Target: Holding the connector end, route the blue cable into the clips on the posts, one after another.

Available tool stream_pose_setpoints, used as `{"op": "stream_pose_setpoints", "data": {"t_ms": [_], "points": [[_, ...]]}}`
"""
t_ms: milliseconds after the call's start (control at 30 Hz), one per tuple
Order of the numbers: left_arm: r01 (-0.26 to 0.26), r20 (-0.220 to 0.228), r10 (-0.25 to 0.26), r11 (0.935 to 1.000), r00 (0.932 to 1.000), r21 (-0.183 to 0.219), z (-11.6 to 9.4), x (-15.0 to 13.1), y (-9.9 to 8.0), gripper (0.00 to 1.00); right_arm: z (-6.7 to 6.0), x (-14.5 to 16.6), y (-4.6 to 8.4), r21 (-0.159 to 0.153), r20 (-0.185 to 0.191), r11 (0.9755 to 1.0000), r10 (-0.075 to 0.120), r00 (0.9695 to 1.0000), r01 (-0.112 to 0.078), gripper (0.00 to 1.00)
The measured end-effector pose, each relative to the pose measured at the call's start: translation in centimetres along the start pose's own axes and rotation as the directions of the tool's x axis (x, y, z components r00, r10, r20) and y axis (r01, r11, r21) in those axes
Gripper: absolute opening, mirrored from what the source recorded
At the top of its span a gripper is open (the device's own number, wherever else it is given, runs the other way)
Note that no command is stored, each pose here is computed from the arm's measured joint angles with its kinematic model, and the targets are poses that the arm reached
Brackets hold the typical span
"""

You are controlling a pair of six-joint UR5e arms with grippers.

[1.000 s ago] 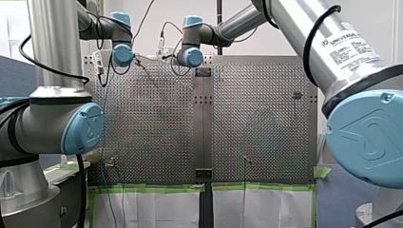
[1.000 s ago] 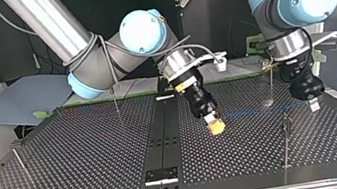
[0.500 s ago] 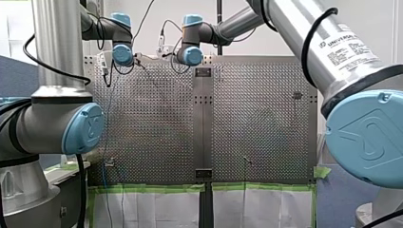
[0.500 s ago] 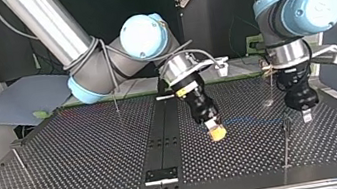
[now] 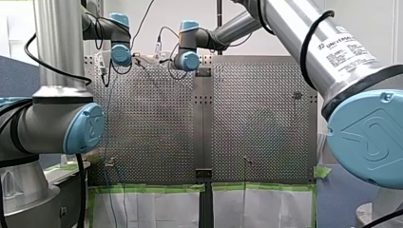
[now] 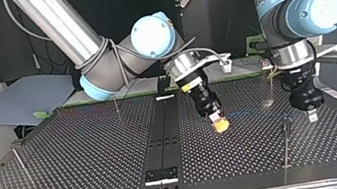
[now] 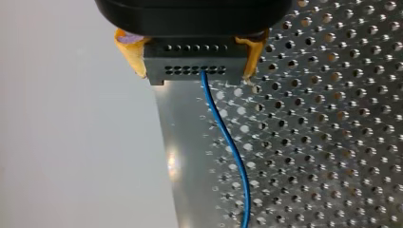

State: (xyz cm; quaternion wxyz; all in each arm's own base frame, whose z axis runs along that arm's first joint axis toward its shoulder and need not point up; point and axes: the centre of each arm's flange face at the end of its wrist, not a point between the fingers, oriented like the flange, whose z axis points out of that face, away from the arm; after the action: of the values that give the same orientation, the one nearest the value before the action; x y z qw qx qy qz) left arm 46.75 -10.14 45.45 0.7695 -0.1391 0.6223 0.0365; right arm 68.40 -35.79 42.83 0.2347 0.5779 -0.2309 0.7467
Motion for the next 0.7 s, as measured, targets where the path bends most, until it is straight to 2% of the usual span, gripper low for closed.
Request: {"op": "stream_pose_setpoints", "data": {"t_ms": [367,700], "points": [[-0.009,-0.008,0.009,0.9999,0.9999,-0.009,0.8,0.7,0.8,0.0,0.2,-0.9,0.7,-0.008,0.011,1.0,0.003,0.9999,-0.003,0.0],[0.011,0.008,-0.011,0.9997,0.9999,0.02,1.5,0.8,1.0,0.0,0.4,-1.4,1.4,-0.016,0.016,0.9999,0.002,0.9999,-0.001,0.0]]}}
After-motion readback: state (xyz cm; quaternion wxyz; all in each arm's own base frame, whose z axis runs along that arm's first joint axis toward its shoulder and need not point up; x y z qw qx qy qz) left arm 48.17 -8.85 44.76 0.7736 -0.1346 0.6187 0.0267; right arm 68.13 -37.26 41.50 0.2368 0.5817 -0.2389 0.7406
